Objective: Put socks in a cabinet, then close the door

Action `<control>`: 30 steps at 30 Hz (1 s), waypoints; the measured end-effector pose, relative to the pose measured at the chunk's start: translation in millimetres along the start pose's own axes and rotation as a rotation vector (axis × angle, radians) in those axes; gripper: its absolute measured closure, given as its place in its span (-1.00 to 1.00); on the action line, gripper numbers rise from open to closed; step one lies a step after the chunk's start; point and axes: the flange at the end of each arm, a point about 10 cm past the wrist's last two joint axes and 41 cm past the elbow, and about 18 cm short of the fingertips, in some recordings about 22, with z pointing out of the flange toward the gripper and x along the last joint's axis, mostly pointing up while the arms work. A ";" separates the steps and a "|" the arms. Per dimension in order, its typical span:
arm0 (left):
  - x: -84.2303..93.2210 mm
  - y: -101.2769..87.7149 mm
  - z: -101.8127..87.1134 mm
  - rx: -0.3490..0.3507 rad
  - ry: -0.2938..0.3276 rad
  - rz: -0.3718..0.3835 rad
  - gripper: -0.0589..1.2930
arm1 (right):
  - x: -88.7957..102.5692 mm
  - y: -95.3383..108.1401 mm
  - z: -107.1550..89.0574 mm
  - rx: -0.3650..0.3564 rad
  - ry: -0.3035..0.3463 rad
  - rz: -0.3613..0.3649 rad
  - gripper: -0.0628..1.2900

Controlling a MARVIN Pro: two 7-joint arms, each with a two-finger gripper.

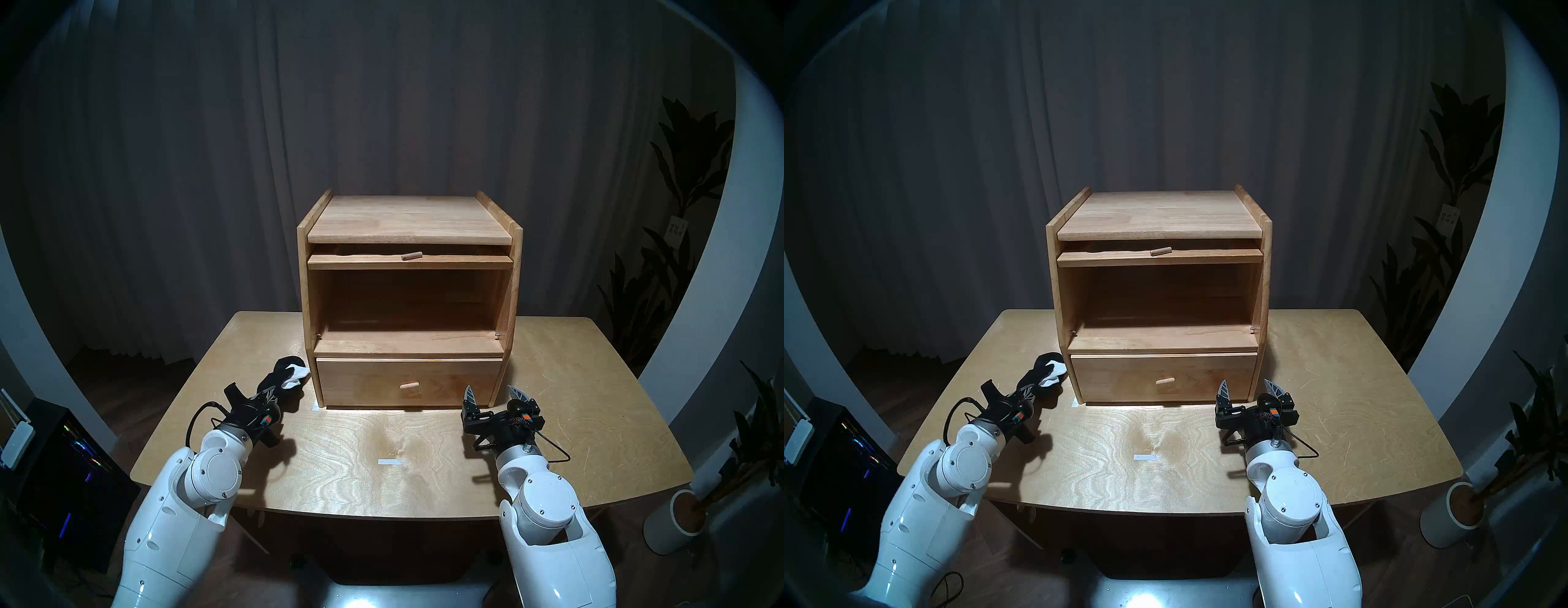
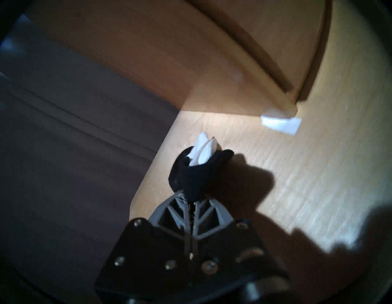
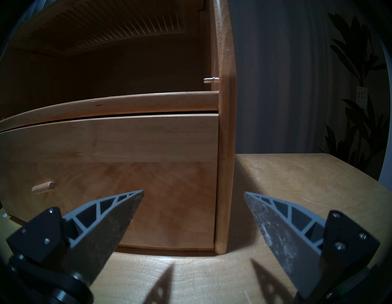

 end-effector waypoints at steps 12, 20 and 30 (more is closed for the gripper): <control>31.2 -36.9 -25.1 0.296 0.132 -0.311 0.95 | -1.8 0.0 0.3 0.000 -0.004 0.000 -0.94; 65.3 -39.0 -44.1 0.358 0.283 -0.553 0.95 | -3.7 -0.1 0.5 0.000 -0.009 0.000 -0.94; 117.4 -25.7 -66.4 0.309 0.479 -0.811 0.95 | -5.2 0.0 1.0 0.000 -0.012 0.000 -0.94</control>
